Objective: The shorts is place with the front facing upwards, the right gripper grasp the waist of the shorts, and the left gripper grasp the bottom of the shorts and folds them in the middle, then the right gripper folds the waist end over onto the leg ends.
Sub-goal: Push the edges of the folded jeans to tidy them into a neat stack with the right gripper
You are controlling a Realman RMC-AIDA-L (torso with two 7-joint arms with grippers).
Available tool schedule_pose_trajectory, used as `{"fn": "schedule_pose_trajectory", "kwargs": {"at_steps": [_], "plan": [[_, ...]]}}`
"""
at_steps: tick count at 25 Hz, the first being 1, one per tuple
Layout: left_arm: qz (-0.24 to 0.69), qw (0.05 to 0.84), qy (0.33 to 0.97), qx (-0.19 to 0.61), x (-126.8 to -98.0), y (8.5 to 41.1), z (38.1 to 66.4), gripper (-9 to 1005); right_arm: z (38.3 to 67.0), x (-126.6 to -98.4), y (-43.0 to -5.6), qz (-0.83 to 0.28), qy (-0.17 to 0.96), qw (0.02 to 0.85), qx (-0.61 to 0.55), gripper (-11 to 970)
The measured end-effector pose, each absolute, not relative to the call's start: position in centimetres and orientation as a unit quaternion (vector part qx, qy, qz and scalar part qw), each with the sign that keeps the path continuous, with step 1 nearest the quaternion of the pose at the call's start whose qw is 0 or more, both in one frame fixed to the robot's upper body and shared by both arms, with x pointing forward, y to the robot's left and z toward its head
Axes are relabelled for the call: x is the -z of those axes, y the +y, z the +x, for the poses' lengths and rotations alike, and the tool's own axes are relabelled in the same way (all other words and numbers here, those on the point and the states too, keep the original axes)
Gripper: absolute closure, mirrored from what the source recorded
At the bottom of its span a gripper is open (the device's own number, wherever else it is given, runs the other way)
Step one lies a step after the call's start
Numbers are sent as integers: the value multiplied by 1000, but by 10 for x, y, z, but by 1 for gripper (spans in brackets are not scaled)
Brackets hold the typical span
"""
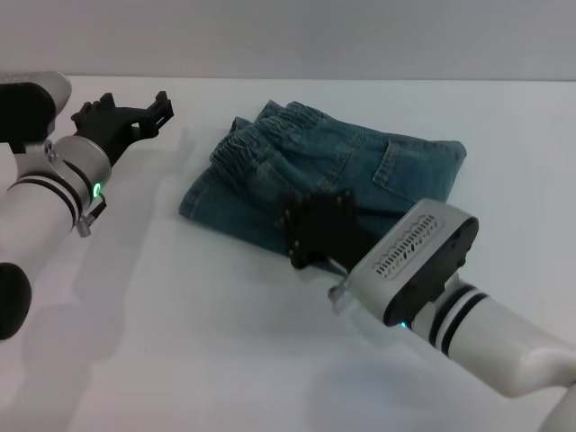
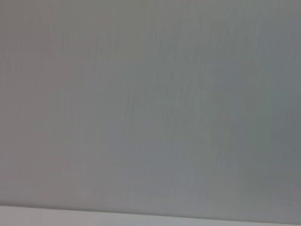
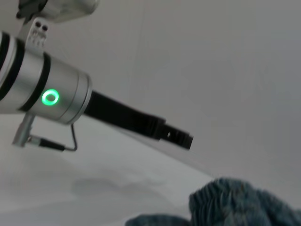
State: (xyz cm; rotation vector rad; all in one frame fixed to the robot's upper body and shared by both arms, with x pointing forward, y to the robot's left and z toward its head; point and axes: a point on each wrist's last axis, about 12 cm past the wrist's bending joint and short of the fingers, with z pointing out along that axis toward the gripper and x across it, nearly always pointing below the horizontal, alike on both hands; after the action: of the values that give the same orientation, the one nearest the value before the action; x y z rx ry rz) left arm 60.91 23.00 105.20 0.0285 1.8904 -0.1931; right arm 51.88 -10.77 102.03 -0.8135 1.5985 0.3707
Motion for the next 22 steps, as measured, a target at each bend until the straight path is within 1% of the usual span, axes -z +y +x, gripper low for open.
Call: {"fn": "schedule_pose_trajectory", "kwargs": {"at_steps": [5, 10, 22], "plan": [[9, 583, 808, 81, -1053, 232, 610, 169, 511, -1010, -112, -345, 714, 585, -170, 952], [4, 585, 807, 80, -1053, 235, 609, 169, 509, -1004, -122, -338, 725, 578, -160, 958], [5, 584, 808, 82, -1052, 234, 608, 169, 519, -993, -157, -290, 760, 571, -111, 960]]}}
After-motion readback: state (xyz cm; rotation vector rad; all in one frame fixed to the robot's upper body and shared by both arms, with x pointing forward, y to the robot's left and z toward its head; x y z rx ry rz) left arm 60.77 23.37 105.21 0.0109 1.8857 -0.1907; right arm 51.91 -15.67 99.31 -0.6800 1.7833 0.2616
